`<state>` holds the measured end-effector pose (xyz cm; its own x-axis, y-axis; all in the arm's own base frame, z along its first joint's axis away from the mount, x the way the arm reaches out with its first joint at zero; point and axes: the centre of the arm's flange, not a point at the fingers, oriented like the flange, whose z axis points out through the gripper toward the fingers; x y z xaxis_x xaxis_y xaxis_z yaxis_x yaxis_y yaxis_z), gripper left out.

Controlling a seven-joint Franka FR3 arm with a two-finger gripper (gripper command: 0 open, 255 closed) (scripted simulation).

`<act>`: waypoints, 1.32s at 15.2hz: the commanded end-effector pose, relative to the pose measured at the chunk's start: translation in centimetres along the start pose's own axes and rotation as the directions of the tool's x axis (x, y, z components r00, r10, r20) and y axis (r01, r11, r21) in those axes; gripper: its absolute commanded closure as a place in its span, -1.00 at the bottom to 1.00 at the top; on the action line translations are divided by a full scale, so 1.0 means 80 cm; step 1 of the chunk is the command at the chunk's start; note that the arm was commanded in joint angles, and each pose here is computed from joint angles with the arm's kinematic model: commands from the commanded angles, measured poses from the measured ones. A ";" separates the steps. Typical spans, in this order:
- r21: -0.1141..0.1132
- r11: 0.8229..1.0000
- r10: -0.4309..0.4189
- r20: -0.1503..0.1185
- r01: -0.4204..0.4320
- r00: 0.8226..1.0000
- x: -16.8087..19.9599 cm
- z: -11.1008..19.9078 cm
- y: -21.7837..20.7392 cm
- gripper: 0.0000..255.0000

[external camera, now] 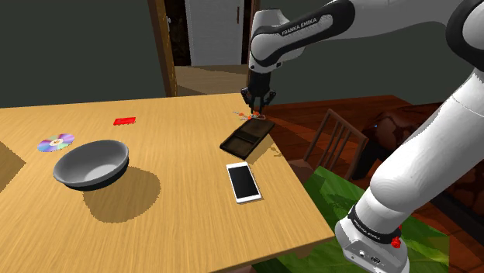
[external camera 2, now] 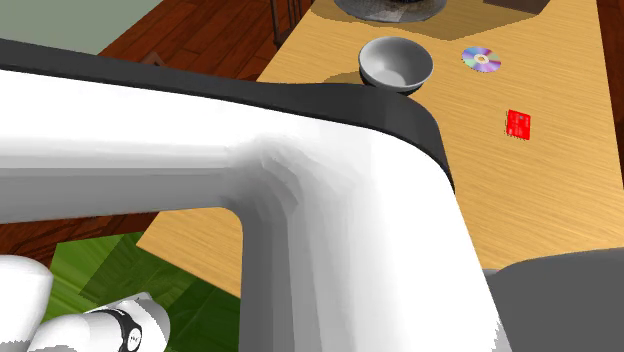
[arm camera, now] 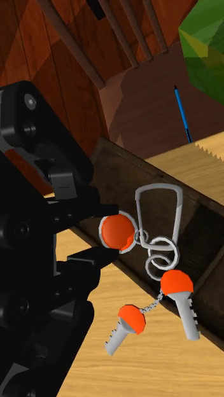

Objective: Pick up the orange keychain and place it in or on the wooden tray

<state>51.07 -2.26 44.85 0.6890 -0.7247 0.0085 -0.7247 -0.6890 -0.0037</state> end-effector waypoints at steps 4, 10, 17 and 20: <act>0.000 1.000 0.000 0.000 0.000 1.000 0.000 0.033 0.001 1.00; 0.000 1.000 0.000 0.000 0.000 1.000 -0.001 0.078 0.001 1.00; 0.000 1.000 0.000 0.000 0.000 1.000 -0.001 0.078 0.001 1.00; 0.000 1.000 0.000 0.000 0.000 1.000 -0.001 0.078 0.001 -1.00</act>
<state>51.02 -2.31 38.65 0.6893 -0.7244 0.0087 -0.7244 -0.6893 -0.0039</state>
